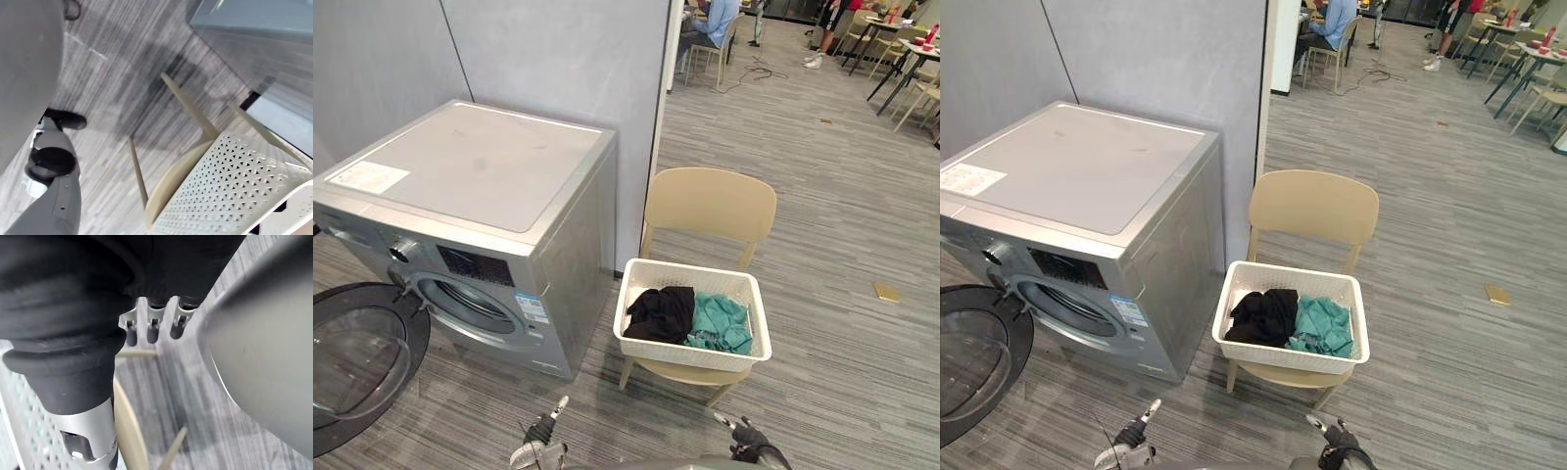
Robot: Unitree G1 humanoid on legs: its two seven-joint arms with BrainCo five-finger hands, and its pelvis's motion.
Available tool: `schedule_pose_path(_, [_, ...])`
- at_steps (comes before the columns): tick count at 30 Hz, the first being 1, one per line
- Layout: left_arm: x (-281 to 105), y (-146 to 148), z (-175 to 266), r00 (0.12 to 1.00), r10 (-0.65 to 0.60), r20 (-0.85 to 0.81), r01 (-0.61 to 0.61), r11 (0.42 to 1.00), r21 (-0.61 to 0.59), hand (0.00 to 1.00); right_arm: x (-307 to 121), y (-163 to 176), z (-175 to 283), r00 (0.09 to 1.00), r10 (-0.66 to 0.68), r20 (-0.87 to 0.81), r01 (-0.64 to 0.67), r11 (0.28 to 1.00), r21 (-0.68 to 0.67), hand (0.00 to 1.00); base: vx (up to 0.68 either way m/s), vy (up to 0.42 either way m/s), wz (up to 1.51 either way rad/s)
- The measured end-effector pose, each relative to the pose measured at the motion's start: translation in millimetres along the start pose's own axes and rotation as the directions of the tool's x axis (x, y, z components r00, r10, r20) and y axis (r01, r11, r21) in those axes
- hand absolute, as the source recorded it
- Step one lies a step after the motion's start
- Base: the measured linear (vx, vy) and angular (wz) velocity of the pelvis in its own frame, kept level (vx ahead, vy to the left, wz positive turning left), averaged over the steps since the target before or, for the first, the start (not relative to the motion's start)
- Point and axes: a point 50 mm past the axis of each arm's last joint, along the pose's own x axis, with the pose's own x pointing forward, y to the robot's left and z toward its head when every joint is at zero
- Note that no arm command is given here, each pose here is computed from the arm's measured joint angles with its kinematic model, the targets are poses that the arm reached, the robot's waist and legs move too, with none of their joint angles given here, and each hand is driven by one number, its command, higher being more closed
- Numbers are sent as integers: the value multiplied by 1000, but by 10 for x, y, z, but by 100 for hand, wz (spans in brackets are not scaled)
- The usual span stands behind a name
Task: Pick up the laundry basket with both hands and put the clothes into the washing machine.
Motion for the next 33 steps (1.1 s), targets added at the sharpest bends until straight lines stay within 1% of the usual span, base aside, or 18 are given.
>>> schedule_pose_path(4, [-11, 28, -103, 999, 4, -43, -3, 999, 37, 0, -15, -227, -101, 996, -64, -70, 65, 998, 16, 0, -16, -234, 5])
schedule_pose_path(7, [-16, 57, -135, 998, 10, -57, -8, 999, 38, 0, -18, -297, -105, 993, -81, -85, 82, 997, 6, 0, -27, -51, 17])
schedule_pose_path(17, [-36, 373, -151, 994, 91, -59, -91, 996, 2, 0, -54, -330, -246, 988, -83, -127, 79, 996, -36, 0, -47, 19, -1])
schedule_pose_path(18, [-37, 378, -154, 994, 92, -60, -92, 996, 3, 0, -53, -329, -244, 988, -83, -127, 79, 996, -37, 0, -7, -3, 4])
schedule_pose_path(19, [-49, 334, -223, 993, 82, -84, -83, 997, -1, 0, -52, -397, -216, 987, -97, -129, 89, 994, -64, 0, 0, 0, 0])
schedule_pose_path(26, [-49, 334, -223, 993, 82, -84, -82, 997, -1, 0, -64, -426, -246, 985, -103, -136, 95, 993, -63, 0, 0, 0, -1])
schedule_pose_path(33, [-57, 340, -240, 993, 84, -78, -83, 997, 7, 0, -113, -546, -338, 979, -132, -155, 125, 991, -56, 0, 30, 1, -10])
